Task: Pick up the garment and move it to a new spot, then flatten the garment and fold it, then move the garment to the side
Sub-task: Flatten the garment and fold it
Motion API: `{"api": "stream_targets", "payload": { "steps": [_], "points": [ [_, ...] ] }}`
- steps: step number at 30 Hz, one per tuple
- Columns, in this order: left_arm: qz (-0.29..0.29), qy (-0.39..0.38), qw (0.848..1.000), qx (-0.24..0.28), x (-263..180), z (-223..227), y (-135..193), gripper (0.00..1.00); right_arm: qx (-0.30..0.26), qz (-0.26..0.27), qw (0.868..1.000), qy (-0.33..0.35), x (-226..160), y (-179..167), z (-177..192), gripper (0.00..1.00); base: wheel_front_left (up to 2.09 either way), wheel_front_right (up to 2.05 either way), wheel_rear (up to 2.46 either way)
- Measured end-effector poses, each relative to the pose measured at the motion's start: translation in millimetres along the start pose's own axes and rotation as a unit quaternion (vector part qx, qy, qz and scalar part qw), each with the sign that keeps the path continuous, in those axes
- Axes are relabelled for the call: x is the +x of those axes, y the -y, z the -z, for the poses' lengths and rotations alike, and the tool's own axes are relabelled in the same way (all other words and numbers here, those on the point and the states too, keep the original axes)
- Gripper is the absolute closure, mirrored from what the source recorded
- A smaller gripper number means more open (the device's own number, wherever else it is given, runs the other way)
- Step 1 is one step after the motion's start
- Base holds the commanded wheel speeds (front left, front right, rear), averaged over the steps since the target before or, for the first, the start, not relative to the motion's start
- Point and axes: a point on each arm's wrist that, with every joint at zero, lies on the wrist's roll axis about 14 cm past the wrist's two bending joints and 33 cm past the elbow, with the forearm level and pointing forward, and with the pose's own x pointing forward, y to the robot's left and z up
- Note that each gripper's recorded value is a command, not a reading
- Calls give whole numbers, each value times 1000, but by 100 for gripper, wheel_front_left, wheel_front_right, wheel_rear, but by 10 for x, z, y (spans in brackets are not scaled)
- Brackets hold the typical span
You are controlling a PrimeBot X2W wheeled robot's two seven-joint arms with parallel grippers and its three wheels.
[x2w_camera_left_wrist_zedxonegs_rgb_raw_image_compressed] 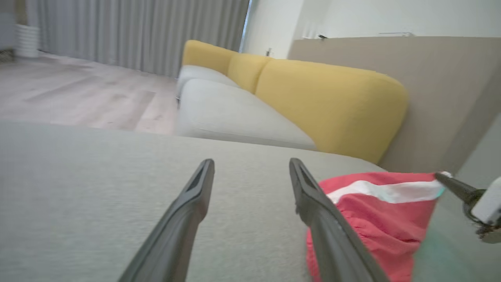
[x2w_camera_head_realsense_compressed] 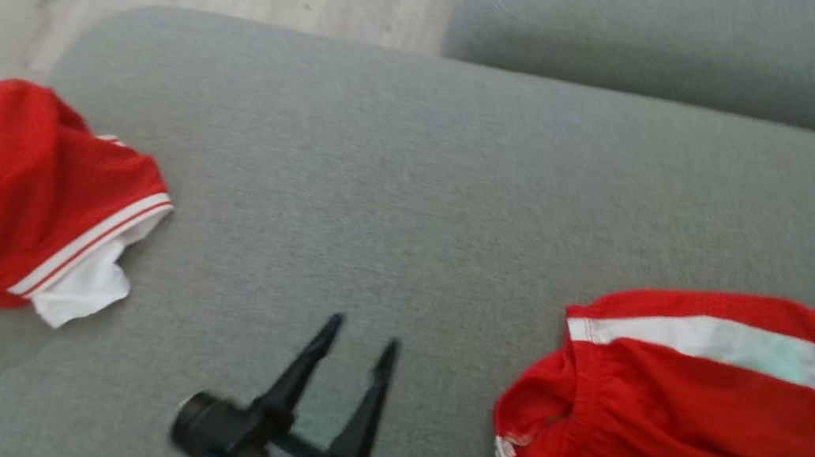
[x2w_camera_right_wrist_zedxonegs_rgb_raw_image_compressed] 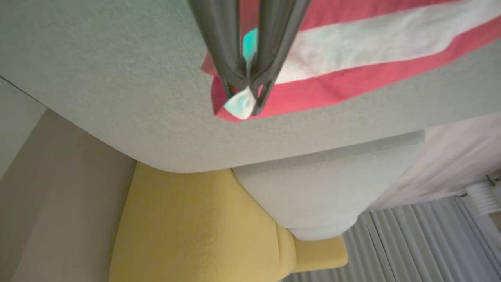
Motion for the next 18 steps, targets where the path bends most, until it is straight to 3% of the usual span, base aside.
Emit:
{"api": "stream_targets", "payload": {
  "steps": [6, 7, 8, 9, 13, 18],
  "points": [
    [115, -87, 986, -84, 370, 324, 531, 0, -43, 26, 998, -31, -76, 238, 195, 100, 0, 0, 0],
    [129, -102, 981, -104, 426, 351, 612, 0, -50, 29, 998, -35, -93, 272, 223, 93, 0, 0, 0],
    [143, -120, 975, -123, 481, 386, 692, 0, -54, 32, 997, -42, -109, 300, 262, 25, 0, 0, 0],
    [156, -138, 968, -139, 530, 423, 766, 0, -57, 35, 997, -48, -124, 329, 299, 0, 0, 0, 0],
    [193, -203, 942, -185, 693, 572, 995, 0, -66, 44, 996, -47, -113, 400, 293, 0, 0, 0, 0],
    [215, -265, 921, -190, 855, 798, 1139, 0, -77, 60, 995, -28, -97, 523, 216, 0, 0, 0, 0]
  ]
}}
